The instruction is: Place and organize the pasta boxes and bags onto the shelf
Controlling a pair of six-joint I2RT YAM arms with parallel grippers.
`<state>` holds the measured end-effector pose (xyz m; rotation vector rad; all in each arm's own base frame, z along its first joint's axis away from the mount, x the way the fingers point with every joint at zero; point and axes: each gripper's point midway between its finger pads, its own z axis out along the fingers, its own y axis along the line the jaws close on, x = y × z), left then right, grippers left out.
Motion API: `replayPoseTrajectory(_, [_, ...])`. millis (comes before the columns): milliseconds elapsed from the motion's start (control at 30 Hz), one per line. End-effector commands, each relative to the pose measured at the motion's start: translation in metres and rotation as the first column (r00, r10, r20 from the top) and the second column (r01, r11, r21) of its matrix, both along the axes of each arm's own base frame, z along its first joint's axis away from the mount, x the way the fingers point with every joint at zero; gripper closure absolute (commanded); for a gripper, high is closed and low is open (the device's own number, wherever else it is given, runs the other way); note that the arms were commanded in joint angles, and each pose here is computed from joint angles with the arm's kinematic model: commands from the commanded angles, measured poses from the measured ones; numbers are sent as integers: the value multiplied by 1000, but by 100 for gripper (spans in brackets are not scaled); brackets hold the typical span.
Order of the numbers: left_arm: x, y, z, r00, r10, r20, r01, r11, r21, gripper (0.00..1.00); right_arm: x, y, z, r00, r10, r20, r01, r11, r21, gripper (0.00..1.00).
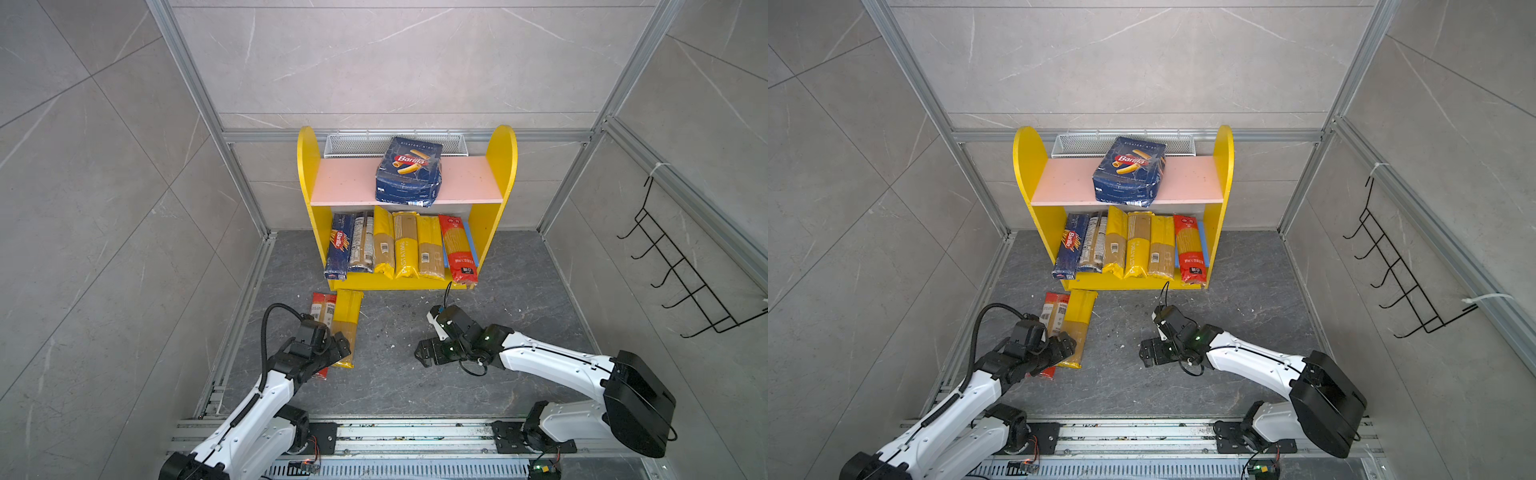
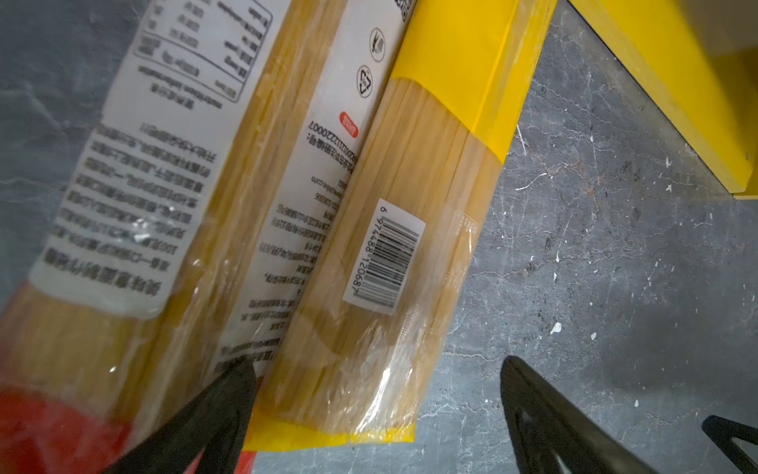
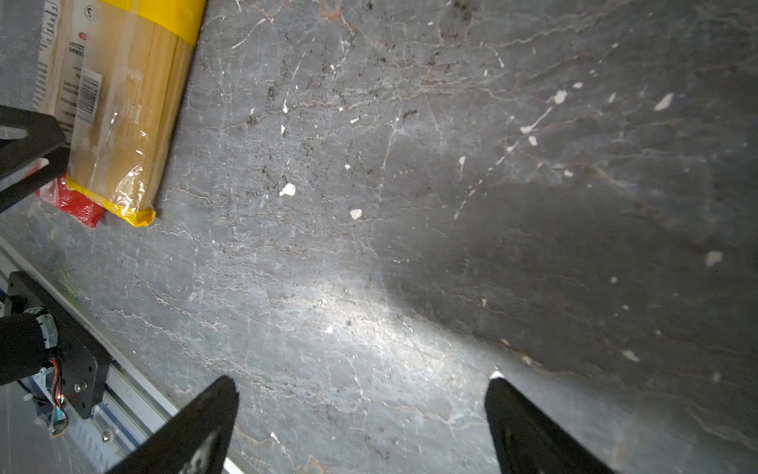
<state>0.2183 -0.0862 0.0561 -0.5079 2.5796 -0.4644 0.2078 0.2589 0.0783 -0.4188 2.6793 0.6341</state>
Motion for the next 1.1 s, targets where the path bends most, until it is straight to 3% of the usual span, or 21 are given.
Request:
replayPoseTrajectory(0, [22, -10, 15, 997, -39, 60, 39, 999, 1, 5, 6, 5, 8, 999, 14, 39, -14, 1000, -1, 4])
replayPoseTrajectory(267, [34, -27, -7, 995, -98, -19, 99, 994, 46, 5, 4, -3, 8, 999, 11, 48, -10, 1000, -28, 4])
replayPoseTrajectory(500, [23, -36, -34, 984, -133, -118, 145, 984, 99, 8, -1, -15, 13, 998, -2, 61, 4, 999, -39, 4])
replayPoseTrajectory(700, [10, -45, -48, 973, -165, -160, 191, 969, 159, 18, -7, -24, 15, 998, -13, 61, 16, 999, -41, 4])
replayPoseTrajectory(833, [4, -60, -53, 960, -207, -189, 243, 950, 197, 31, -10, -27, 17, 998, -22, 60, 24, 999, -33, 4])
replayPoseTrajectory(1000, [3, -84, -49, 952, -254, -169, 287, 935, 210, 38, -17, -35, 20, 997, -38, 63, 40, 999, -21, 4])
replayPoseTrajectory(1067, [4, -94, -45, 950, -271, -155, 300, 930, 210, 46, -20, -40, 21, 997, -46, 65, 48, 999, -24, 4])
